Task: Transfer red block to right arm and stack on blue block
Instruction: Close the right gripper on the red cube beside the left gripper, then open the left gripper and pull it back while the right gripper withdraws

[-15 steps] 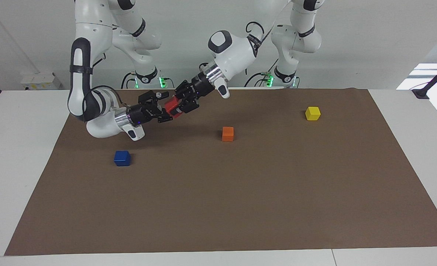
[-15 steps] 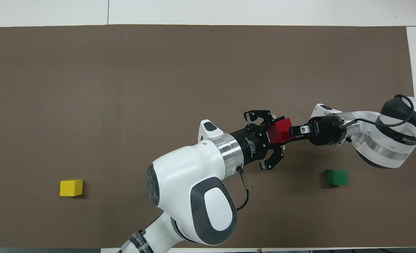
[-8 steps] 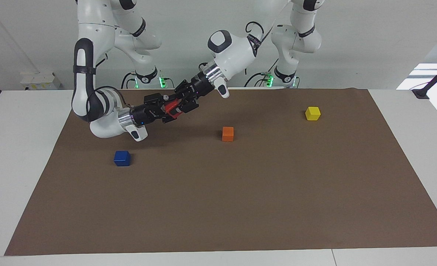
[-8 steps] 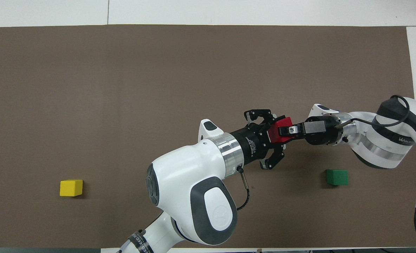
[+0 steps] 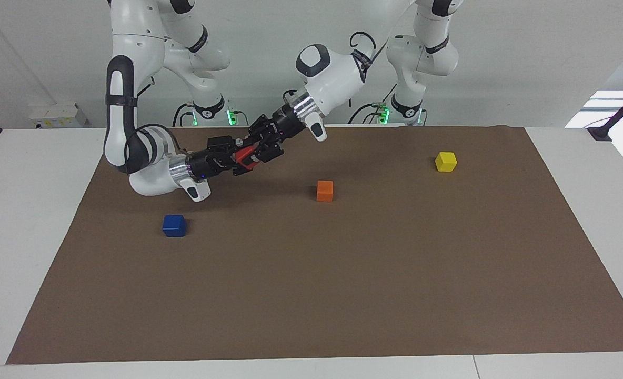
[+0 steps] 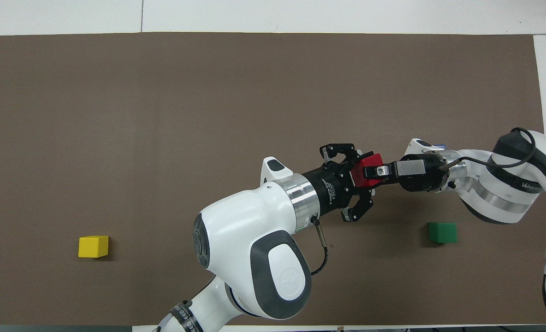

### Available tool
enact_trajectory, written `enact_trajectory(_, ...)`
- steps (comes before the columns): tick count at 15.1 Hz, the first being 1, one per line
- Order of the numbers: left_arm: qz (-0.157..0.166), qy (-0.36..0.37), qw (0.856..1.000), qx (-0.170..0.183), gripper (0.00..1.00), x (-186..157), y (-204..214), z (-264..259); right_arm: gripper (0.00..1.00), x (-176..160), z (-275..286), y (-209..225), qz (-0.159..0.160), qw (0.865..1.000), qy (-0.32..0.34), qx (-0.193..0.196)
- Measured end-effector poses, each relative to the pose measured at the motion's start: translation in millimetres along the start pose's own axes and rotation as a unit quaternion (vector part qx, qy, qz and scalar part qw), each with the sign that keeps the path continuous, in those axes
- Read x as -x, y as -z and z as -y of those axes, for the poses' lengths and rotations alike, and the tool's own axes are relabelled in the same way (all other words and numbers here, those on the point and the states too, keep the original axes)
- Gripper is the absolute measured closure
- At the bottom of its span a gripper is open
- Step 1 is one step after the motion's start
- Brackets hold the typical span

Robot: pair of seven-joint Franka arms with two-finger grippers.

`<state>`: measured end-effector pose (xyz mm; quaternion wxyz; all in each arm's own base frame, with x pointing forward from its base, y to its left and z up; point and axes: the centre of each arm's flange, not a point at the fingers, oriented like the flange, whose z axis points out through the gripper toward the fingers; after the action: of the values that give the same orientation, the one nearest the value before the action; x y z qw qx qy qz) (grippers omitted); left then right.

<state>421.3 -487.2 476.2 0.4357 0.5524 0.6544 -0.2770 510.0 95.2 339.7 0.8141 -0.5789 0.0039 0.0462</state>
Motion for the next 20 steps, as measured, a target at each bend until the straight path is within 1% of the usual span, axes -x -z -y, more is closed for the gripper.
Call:
enact_trajectory(2,0.0,0.001,1.0,0.0,0.45,0.0,0.1,-0.1,0.43,0.0,0.0,-0.2,-0.001,1.0,0.0,0.0)
enact_trajectory(3,0.0,0.0,1.0,0.001,0.42,0.1,0.3,-0.2,0.43,-0.1,-0.2,-0.4,-0.001,1.0,-0.001,0.002)
enact_trajectory(4,0.0,-0.003,1.0,0.003,0.33,1.1,1.0,0.0,0.43,-0.2,-1.7,-1.3,-0.003,1.0,-0.004,0.004)
enact_trajectory(7,0.003,-0.009,1.0,0.012,0.0,7.3,8.4,0.4,0.43,-0.6,-4.0,-3.2,-0.004,1.0,-0.005,0.009)
enact_trajectory(10,-0.011,-0.018,1.0,0.02,0.0,-1.2,24.8,6.6,0.43,-1.1,-2.9,-0.2,-0.008,1.0,-0.004,0.01)
enact_trajectory(13,-0.041,-0.018,0.998,0.039,0.0,-28.8,51.3,0.8,0.43,-2.9,0.0,1.8,-0.011,1.0,-0.011,0.013)
enact_trajectory(15,-0.059,-0.005,0.996,0.064,0.0,-51.8,70.9,-21.6,0.43,-8.7,6.0,7.8,-0.03,0.999,-0.028,0.031)
enact_trajectory(16,-0.066,0.004,0.995,0.08,0.0,-63.5,82.0,-38.1,0.43,-11.6,13.2,11.3,-0.041,0.998,-0.036,0.044)
enact_trajectory(17,-0.072,0.005,0.993,0.095,0.0,-73.8,92.9,-55.2,0.43,-14.1,22.8,14.8,-0.051,0.995,-0.044,0.068)
enact_trajectory(19,-0.081,-0.01,0.989,0.123,0.0,-89.9,116.0,-89.3,0.43,-17.2,50.2,21.8,-0.074,0.986,-0.053,0.137)
enact_trajectory(20,-0.082,-0.016,0.988,0.131,0.0,-94.5,126.8,-104.8,0.43,-17.7,66.3,25.8,-0.087,0.98,-0.056,0.17)
